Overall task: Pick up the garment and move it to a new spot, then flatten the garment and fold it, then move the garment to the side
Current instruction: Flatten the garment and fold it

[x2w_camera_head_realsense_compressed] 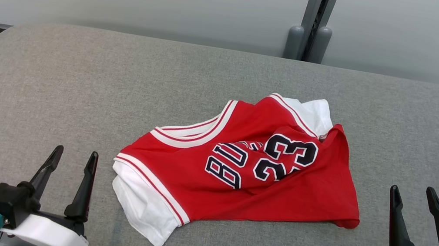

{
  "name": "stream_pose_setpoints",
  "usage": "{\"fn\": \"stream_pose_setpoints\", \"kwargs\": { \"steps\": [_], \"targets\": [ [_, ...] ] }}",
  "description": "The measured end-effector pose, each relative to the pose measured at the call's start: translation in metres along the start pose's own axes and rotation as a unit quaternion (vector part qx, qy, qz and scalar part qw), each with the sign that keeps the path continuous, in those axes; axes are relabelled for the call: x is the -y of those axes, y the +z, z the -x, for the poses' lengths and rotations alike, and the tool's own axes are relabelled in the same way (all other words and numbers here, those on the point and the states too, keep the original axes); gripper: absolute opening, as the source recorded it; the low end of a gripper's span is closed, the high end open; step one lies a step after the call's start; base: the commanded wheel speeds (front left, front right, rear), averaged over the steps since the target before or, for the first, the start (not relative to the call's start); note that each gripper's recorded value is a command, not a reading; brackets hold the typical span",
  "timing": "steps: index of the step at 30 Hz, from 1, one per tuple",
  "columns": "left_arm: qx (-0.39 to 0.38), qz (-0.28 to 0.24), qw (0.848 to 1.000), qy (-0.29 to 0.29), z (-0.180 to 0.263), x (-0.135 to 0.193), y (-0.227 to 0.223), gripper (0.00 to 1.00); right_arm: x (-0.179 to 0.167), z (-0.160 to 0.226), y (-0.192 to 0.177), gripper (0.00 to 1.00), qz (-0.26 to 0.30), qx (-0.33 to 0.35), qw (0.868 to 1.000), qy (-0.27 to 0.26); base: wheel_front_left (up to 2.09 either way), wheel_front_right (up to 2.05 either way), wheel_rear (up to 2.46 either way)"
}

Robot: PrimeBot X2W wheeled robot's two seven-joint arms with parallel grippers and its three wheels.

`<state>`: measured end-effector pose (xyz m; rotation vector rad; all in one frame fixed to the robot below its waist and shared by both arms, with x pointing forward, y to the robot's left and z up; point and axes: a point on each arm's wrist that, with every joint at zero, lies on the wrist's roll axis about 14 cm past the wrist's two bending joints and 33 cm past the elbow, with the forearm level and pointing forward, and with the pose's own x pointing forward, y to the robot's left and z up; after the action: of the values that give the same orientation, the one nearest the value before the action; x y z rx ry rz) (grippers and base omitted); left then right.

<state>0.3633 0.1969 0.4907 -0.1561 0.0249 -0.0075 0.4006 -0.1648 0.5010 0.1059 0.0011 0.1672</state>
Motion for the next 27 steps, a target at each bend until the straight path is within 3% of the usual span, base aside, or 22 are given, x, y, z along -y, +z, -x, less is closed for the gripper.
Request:
{"fn": "stream_pose_setpoints", "kwargs": {
  "steps": [19,27],
  "targets": [
    [-0.032,0.005,0.999,-0.014,0.002,0.008,-0.010,1.00,-0.006,0.011,0.018,1.00,-0.013,0.015,1.000,-0.013,0.00,0.00,0.00],
    [-0.161,0.016,0.986,-0.045,-0.009,0.020,-0.060,1.00,-0.008,0.005,0.015,1.00,-0.018,0.012,1.000,-0.011,0.00,0.00,0.00]
  ]
}}
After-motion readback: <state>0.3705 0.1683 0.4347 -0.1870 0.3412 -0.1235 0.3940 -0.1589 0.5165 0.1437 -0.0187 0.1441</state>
